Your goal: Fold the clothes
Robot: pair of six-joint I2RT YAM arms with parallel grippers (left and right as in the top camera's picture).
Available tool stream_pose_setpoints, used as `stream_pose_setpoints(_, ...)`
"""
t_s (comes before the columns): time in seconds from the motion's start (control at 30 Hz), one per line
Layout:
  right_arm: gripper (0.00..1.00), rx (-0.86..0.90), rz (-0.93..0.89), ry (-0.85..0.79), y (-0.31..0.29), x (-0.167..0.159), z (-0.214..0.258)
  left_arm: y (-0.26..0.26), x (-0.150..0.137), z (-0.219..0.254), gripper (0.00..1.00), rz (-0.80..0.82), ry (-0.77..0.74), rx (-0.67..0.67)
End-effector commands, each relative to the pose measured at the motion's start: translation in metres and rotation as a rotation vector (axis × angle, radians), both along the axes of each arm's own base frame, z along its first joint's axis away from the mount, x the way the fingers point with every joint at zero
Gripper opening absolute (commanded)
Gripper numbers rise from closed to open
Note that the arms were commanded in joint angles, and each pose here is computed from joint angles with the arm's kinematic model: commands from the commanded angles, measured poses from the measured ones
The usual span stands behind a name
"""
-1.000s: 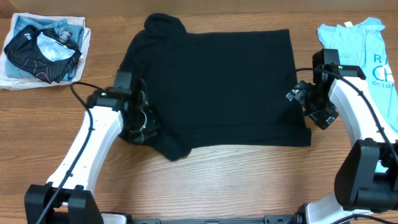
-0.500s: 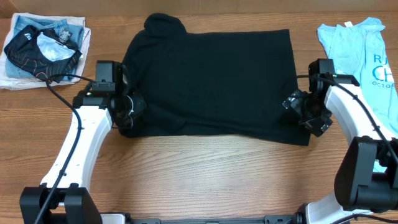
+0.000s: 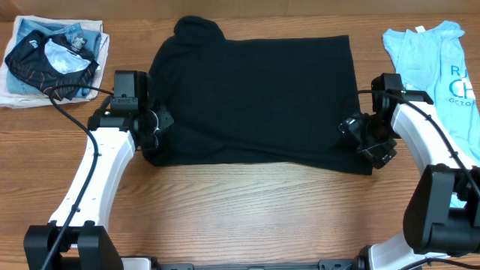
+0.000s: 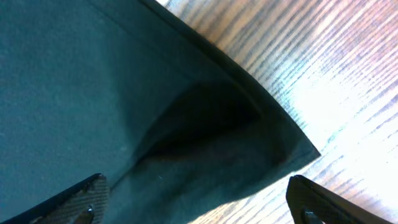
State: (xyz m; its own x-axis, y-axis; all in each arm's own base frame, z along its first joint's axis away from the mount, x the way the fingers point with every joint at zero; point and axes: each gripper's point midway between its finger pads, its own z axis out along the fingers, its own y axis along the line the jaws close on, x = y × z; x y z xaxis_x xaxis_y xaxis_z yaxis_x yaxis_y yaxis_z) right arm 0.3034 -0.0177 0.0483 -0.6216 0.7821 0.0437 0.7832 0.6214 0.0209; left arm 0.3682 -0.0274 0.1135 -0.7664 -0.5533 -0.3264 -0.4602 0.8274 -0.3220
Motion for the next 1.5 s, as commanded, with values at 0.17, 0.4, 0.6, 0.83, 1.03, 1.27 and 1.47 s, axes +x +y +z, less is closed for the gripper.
stream_pose_setpoints(0.17,0.82,0.011,-0.068,0.031,0.002,-0.01,-0.004,0.005,0.004,0.011,0.08,0.019,-0.029,0.014)
stream_pose_setpoints(0.4,0.67,0.012,-0.069,0.038,0.003,-0.017,-0.017,0.005,0.001,0.009,0.09,0.019,-0.015,0.015)
stream_pose_setpoints(0.6,0.43,0.011,-0.069,0.022,0.003,-0.016,-0.023,0.005,0.0,0.008,0.07,0.019,-0.01,0.015)
stream_pose_setpoints(0.83,0.04,0.009,-0.099,-0.03,0.002,-0.002,-0.023,0.005,0.002,0.009,0.04,0.019,-0.018,0.015)
stream_pose_setpoints(1.03,0.04,0.023,-0.097,-0.122,0.003,0.02,-0.021,0.005,0.01,0.014,0.04,0.02,-0.057,0.014)
stream_pose_setpoints(1.27,0.04,0.0,-0.117,-0.26,-0.01,0.053,-0.015,0.021,0.02,0.019,0.05,0.067,-0.104,0.094)
stream_pose_setpoints(1.47,0.04,-0.008,-0.128,-0.374,-0.018,0.079,-0.006,0.03,0.025,0.023,0.05,0.096,-0.13,0.14)
